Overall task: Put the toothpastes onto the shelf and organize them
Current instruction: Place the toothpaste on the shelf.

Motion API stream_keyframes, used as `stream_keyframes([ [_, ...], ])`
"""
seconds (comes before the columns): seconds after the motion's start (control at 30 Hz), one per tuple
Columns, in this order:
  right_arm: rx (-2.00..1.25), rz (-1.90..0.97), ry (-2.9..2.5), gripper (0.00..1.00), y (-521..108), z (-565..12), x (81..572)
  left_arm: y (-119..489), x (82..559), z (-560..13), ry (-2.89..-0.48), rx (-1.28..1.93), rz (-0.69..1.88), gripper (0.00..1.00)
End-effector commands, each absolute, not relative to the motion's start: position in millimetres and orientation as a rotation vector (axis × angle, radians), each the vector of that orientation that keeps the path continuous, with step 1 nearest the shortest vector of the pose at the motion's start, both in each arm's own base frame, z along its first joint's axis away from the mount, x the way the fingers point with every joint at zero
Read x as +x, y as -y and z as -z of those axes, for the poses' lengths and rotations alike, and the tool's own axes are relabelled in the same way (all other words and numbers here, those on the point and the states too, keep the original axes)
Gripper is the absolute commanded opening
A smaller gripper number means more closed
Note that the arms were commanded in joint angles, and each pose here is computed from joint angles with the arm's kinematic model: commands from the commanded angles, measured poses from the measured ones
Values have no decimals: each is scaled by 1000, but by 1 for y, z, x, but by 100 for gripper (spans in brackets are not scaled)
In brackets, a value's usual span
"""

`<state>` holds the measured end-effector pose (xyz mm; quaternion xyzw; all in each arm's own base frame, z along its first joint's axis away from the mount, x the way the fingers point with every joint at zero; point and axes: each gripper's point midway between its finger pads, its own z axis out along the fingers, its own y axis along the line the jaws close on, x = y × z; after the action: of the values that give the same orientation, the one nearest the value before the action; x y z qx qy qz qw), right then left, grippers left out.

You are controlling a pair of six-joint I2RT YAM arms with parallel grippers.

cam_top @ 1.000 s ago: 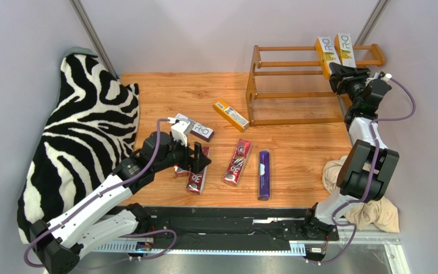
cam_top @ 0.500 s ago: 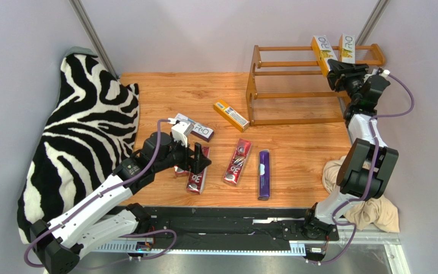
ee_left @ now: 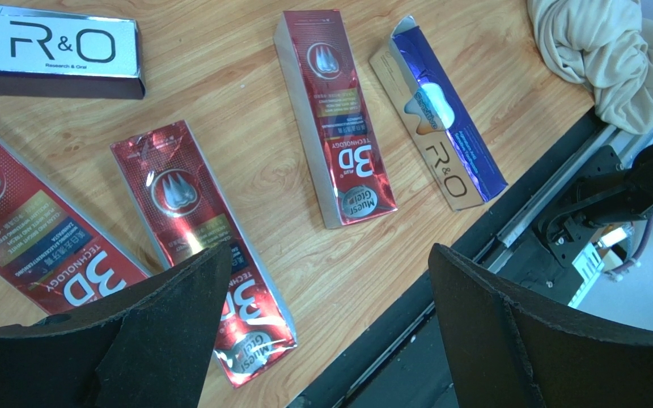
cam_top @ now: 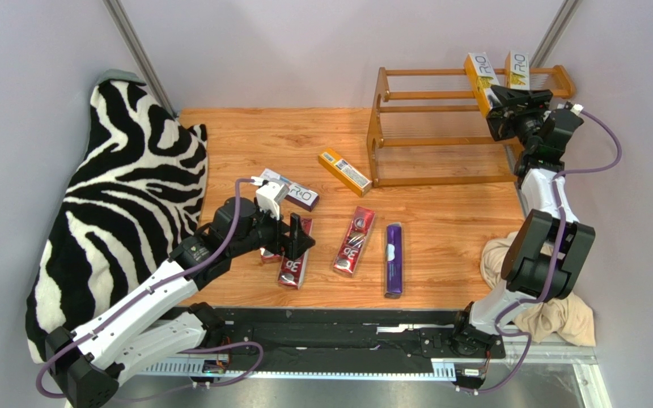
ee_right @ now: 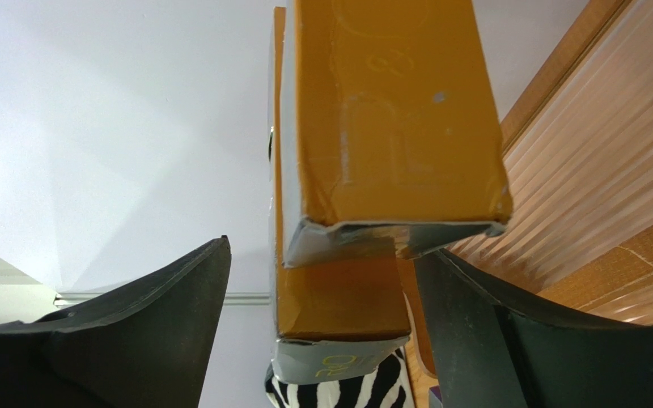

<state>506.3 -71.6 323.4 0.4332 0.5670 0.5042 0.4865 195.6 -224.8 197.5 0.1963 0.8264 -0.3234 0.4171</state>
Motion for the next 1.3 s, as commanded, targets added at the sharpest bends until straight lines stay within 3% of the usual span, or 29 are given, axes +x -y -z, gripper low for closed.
stream_keyframes([
  [0.0, 938, -1188, -1319, 87, 69, -368, 493, 229, 196, -206, -2023, 515, 838, 95],
  [0.07, 926, -1175, -1311, 100, 69, -373, 490, 230, 195, -204, -2029, 519, 840, 95],
  [1.27, 933, -1178, -1382, 100, 56, -352, 452, 232, 193, -202, -2032, 529, 860, 95],
])
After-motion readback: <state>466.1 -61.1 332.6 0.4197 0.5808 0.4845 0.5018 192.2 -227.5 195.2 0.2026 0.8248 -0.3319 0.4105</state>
